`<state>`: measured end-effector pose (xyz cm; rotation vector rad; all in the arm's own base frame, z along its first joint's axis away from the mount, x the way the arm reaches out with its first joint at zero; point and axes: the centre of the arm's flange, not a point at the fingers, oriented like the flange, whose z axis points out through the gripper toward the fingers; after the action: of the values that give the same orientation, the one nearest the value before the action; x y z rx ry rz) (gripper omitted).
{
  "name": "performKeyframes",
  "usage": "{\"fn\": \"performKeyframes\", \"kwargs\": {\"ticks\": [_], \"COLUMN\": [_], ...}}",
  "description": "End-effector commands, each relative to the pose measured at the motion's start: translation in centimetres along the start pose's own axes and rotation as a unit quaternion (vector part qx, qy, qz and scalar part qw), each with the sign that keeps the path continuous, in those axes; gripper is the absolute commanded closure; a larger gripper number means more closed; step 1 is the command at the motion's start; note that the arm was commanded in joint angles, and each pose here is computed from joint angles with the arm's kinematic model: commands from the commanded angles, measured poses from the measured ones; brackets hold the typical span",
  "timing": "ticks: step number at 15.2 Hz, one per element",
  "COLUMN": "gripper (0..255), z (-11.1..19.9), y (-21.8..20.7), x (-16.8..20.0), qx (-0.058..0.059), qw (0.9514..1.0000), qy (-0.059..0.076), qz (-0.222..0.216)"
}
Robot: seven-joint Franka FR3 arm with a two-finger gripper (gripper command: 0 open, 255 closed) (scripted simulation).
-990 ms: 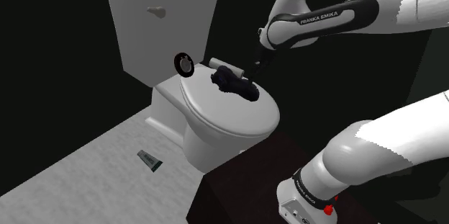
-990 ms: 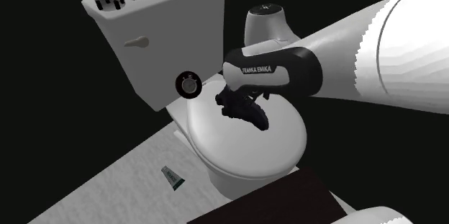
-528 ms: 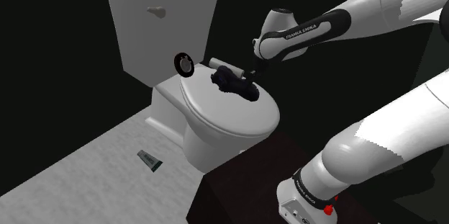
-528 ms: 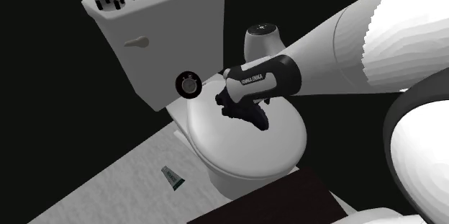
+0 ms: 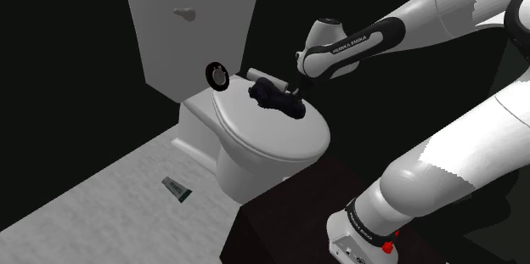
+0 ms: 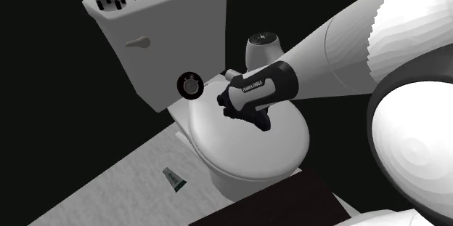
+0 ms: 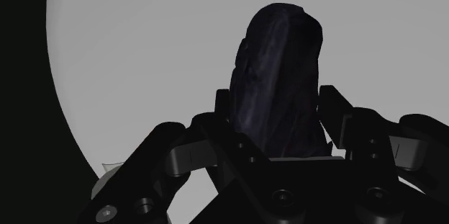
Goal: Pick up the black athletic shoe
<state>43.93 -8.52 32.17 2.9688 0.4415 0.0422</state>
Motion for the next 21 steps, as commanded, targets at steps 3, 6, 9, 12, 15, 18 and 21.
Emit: {"fn": "performKeyframes", "kwargs": {"ticks": [3, 6, 9, 12, 15, 18, 21], "gripper": [255, 255, 255, 255, 255, 255, 255], "z": [0.1, 0.1, -0.9, -2.5, -4.1, -5.6, -7.2], "y": [0.1, 0.1, 0.1, 0.4, 0.6, 0.8, 1.0], "x": [-0.1, 0.0, 0.0, 0.0, 0.0, 0.0, 0.0], "qx": [0.000, 0.000, 0.000, 0.000, 0.000, 0.000, 0.000], "qw": [1.0000, 1.0000, 1.0000, 1.0000, 1.0000, 1.0000, 1.0000], "qy": [-0.001, -0.001, -0.001, -0.001, -0.001, -0.001, -0.001], "qz": [0.001, 0.001, 0.001, 0.001, 0.001, 0.001, 0.001]}}
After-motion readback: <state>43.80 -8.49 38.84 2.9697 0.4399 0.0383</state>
